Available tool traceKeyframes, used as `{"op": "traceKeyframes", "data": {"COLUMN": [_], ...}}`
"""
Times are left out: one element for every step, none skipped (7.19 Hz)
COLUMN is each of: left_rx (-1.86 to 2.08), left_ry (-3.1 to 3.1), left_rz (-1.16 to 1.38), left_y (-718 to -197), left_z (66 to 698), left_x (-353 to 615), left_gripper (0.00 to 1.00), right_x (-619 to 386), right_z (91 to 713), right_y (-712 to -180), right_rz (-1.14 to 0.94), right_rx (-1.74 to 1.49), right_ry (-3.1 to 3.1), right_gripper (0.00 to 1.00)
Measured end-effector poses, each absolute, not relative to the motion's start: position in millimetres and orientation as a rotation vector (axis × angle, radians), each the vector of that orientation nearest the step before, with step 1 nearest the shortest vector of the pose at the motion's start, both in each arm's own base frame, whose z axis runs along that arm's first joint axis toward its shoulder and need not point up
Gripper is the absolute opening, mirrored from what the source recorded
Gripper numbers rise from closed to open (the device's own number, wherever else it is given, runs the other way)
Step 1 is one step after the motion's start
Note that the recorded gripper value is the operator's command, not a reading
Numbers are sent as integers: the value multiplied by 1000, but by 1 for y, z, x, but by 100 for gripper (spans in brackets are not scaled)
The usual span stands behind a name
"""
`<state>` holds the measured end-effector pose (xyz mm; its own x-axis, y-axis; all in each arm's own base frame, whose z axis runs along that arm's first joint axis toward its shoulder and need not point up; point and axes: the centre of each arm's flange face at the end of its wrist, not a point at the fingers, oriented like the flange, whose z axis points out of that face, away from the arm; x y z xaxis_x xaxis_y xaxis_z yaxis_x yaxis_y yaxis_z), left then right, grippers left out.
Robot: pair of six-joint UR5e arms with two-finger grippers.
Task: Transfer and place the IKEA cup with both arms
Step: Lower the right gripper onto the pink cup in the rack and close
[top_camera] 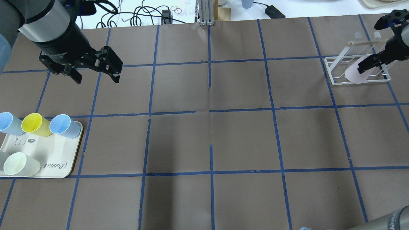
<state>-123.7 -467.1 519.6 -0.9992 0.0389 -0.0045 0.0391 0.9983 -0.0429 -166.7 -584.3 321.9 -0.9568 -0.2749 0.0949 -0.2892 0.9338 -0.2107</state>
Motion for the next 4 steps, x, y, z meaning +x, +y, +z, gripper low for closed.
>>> {"op": "traceKeyframes", "data": {"left_rx": [61, 61, 61, 61], "left_ry": [3137, 3137, 3137, 3137], "left_rz": [-68, -69, -69, -70], "left_y": [-467, -467, -467, -467], "left_z": [520, 520, 520, 520], "left_x": [-124, -124, -124, -124], "left_gripper": [100, 100, 100, 100], "right_x": [-169, -170, -171, -171], "right_z": [309, 303, 300, 299], "right_y": [-591, -594, -595, -596], "right_rz": [363, 366, 369, 371], "right_rx": [445, 444, 441, 438], "right_ry": [-3027, -3029, -3029, -3029], "right_gripper": [100, 100, 100, 100]}}
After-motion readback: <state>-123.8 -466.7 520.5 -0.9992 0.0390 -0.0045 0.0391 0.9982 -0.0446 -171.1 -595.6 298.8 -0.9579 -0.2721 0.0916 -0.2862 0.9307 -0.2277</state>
